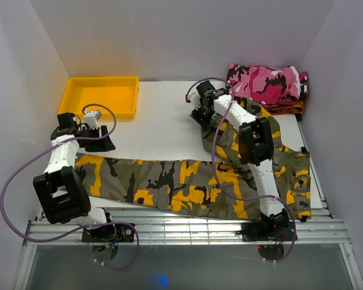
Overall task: Fold and stack the trousers
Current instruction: Flatten the trousers out
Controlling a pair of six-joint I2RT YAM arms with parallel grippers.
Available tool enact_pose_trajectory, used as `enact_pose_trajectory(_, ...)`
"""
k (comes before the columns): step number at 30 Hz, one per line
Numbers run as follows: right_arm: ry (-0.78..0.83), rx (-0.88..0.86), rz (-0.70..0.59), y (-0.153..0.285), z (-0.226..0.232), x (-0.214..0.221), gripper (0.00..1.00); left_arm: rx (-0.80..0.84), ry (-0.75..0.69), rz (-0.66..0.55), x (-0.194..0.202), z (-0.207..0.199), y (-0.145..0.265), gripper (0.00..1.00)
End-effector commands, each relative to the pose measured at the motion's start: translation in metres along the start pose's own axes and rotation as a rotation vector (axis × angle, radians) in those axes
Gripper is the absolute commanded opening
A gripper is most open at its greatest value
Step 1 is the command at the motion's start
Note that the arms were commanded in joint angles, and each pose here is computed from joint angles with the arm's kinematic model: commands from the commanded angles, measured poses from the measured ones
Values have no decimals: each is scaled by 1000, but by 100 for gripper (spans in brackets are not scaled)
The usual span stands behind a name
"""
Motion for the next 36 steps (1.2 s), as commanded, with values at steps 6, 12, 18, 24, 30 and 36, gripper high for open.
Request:
enact_pose_trajectory(6,76,-109,-233,75,14,-27,8,57,-43,-101,-27,-18,16,71)
enact_pose_trajectory(12,381,-180,-496,184,68,0,8,213,-119,-213,-70,-51,41,68)
enact_pose_trajectory(18,597,-290,-336,174,127,98,8,332,-268,-259,-99,-86,47,66)
enact_pose_trajectory(24,660,-287,-218,158,156,157,93,378,-372,-209,-123,-142,2,74)
enact_pose_trajectory(30,493,-18,-446,209,124,123,94,523,-640,-121,-136,-253,-64,78)
enact_pose_trajectory(36,195,219,-590,251,105,134,94,684,-705,-87,-135,-341,-150,74)
Point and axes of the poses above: each gripper's point midway between its finger pads, its own y axis back along the fingers, its own z axis along the line the jaws close on, x = y × z, the point moved 5 cm from there along y, back along the fingers, and after that the axes turned 12 degrees about y, right-handed, at the moved point
